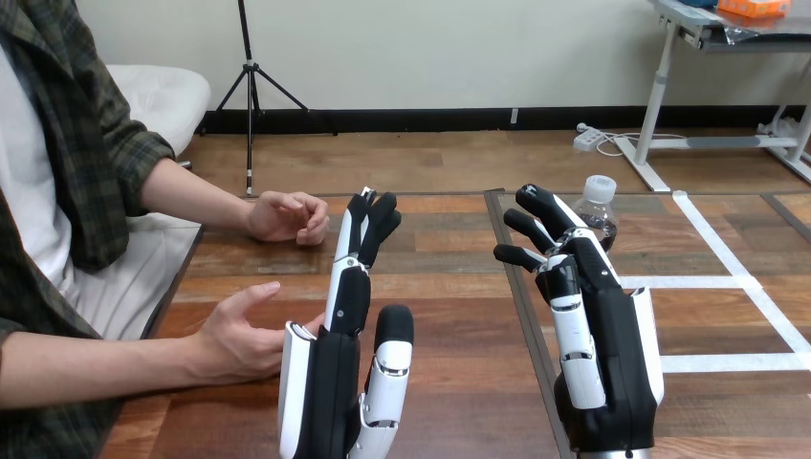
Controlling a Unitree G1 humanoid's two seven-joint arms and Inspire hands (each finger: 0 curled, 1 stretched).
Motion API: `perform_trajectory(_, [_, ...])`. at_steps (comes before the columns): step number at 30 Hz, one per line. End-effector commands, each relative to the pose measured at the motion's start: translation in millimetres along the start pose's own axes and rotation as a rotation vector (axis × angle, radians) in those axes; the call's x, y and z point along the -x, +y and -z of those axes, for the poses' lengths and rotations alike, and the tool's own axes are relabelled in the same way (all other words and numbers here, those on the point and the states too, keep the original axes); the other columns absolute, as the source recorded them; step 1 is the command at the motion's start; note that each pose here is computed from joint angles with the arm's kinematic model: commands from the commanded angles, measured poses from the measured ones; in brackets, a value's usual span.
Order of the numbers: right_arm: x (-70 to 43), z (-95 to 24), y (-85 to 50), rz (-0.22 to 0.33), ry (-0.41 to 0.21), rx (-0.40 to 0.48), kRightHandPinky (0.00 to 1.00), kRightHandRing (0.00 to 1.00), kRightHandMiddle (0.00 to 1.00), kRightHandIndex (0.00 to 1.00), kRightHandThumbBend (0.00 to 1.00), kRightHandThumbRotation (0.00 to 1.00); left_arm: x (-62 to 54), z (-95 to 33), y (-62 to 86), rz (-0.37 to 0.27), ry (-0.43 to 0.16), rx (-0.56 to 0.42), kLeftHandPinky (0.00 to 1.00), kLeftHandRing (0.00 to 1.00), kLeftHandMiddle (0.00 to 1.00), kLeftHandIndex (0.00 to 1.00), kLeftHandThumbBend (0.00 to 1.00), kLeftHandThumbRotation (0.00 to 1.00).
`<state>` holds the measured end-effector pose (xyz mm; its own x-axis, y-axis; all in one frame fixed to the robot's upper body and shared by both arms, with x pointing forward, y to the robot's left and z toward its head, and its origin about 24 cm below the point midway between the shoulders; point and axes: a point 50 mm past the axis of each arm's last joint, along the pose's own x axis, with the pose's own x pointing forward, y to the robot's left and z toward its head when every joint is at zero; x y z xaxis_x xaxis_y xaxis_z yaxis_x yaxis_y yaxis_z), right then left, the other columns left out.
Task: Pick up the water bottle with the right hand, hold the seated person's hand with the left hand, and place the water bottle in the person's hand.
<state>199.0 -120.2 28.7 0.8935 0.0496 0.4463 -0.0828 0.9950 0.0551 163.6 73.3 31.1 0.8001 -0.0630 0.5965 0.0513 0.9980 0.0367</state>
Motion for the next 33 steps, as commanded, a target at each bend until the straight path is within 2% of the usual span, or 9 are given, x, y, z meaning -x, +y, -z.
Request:
perform_trajectory(1, [-20.6, -10.2, 5.4, -0.001, -0.093, -0.022, 0.73, 0.85, 0.88, 0.84, 0.35, 0.85, -6.9, -10.5, -14.9, -0.062, -0.03, 0.071, 0.97, 0.92, 0.94, 0.98, 0.31, 1.0])
perform_trajectory(7, [-20.3, -10.5, 5.4, -0.001, -0.092, -0.022, 0.73, 0.85, 0.88, 0.84, 0.35, 0.84, -6.9, -10.1, -14.9, -0.063, -0.026, 0.076, 0.98, 0.92, 0.94, 0.99, 0.32, 1.0])
perform_trajectory(19, [-20.9, -11.4, 4.5, -0.002, -0.103, -0.016, 0.72, 0.84, 0.88, 0.84, 0.34, 0.83, -5.4, -10.4, -15.7, -0.066, -0.027, 0.055, 0.98, 0.92, 0.94, 0.99, 0.26, 1.0])
perform_trajectory(22, [-22.5, -12.2, 4.2, -0.005, -0.116, -0.019, 0.72, 0.84, 0.88, 0.84, 0.34, 0.79, -5.5, -10.2, -15.6, -0.064, -0.024, 0.06, 0.97, 0.92, 0.94, 0.99, 0.27, 1.0])
perform_trajectory(27, [-26.3, -13.8, 2.7, -0.013, -0.143, -0.021, 0.72, 0.84, 0.88, 0.84, 0.33, 0.66, -5.3, -10.2, -16.2, -0.063, -0.011, 0.071, 0.97, 0.92, 0.94, 0.99, 0.31, 1.0])
perform_trajectory(28, [-27.7, -14.9, 1.7, -0.015, -0.154, -0.005, 0.72, 0.84, 0.88, 0.84, 0.33, 0.62, -5.2, -10.2, -16.3, -0.062, -0.012, 0.074, 0.98, 0.92, 0.94, 0.99, 0.31, 1.0])
perform_trajectory(33, [-31.9, -18.2, -1.5, -0.018, -0.192, 0.036, 0.72, 0.84, 0.88, 0.84, 0.37, 0.52, -4.5, -10.4, -16.7, -0.063, -0.01, 0.063, 0.98, 0.92, 0.94, 0.99, 0.3, 1.0])
